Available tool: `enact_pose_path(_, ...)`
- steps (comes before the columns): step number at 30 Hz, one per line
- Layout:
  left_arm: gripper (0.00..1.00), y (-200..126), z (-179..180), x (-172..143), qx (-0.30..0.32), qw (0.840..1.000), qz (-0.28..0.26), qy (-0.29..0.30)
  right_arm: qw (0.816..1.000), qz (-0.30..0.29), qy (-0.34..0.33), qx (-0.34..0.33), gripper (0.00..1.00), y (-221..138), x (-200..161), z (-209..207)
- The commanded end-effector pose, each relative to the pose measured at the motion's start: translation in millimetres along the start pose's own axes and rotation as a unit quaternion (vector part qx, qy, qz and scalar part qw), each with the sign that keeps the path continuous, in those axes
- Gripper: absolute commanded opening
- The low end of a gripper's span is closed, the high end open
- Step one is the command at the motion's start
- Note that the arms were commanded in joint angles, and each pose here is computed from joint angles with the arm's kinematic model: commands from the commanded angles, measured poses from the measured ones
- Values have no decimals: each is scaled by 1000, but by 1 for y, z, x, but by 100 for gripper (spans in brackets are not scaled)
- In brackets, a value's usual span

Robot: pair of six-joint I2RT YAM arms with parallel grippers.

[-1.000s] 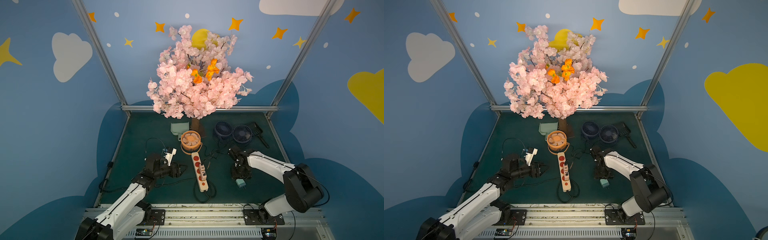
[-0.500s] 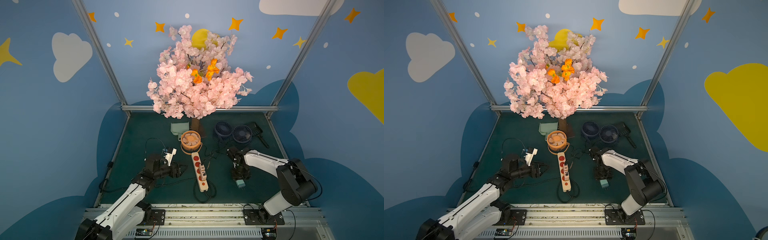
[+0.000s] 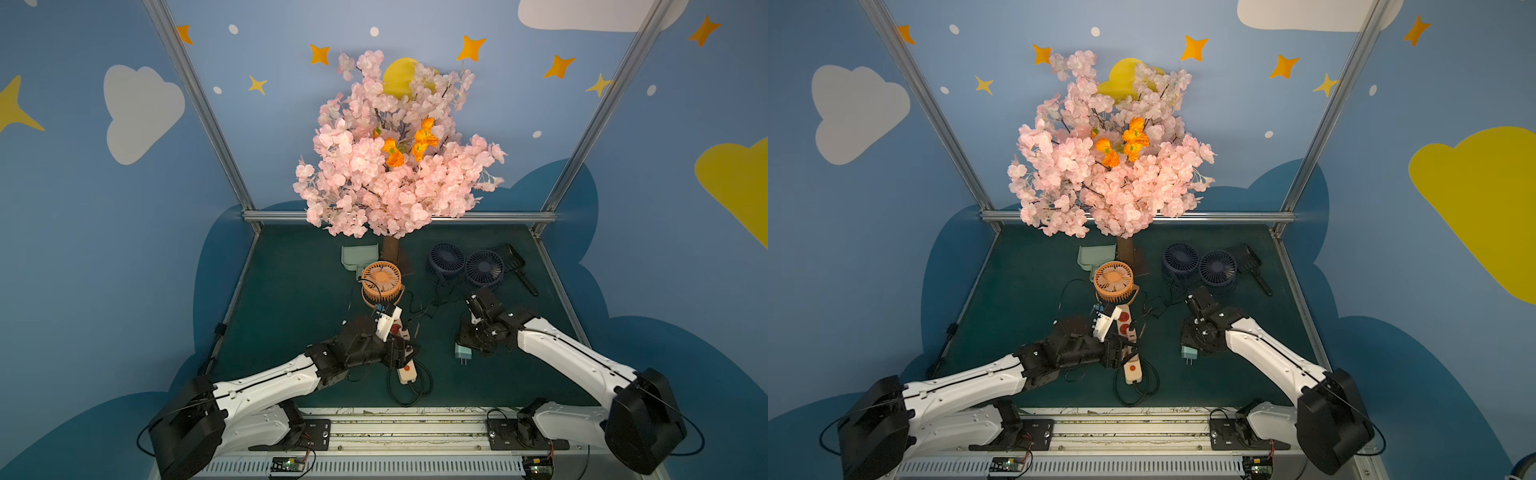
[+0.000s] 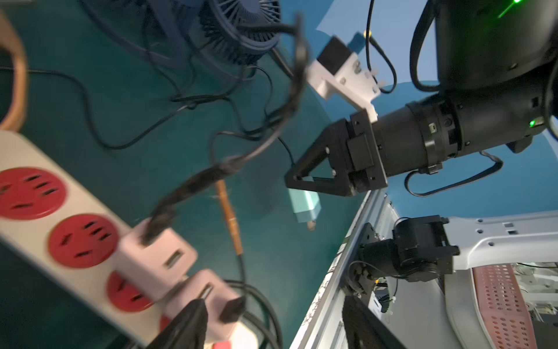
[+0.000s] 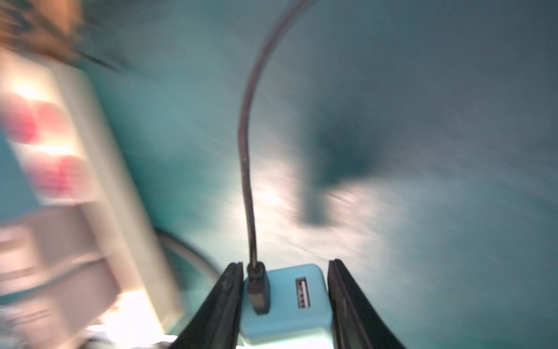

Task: Plug the desk fan into the power strip
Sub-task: Pick up the plug from the center of the board.

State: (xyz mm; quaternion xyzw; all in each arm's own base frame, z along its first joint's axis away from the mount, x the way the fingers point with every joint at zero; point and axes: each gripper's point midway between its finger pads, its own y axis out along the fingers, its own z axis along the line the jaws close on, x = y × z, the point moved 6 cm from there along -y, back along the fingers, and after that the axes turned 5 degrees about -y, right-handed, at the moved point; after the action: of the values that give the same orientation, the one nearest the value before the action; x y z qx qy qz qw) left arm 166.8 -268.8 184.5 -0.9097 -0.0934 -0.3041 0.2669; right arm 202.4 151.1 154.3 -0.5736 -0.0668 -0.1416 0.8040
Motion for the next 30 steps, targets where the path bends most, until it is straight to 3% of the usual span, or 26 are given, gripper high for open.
enact_pose_path(1, 75, 11, -23, 23, -7, 998, -57, 11, 990, -76, 70, 94, 35, -22, 18, 31)
enact_pose_path(9, 75, 48, -34, 32, -18, 999, -43, 5, 965, -133, 108, 196, 33, -46, 30, 66)
enact_pose_path(17, 68, 55, -17, 38, 31, 996, -82, -8, 963, -123, 101, 216, 32, -45, 25, 77)
enact_pose_path(27, 25, 53, -19, 44, 28, 996, -90, 10, 964, -105, 88, 226, 32, -36, 23, 83)
enact_pose_path(29, 19, 50, -19, 43, 28, 995, -90, 10, 962, -114, 87, 231, 38, -38, 26, 83)
enact_pose_path(30, 16, 48, -19, 43, 27, 995, -93, 12, 962, -115, 74, 237, 48, -40, 27, 83)
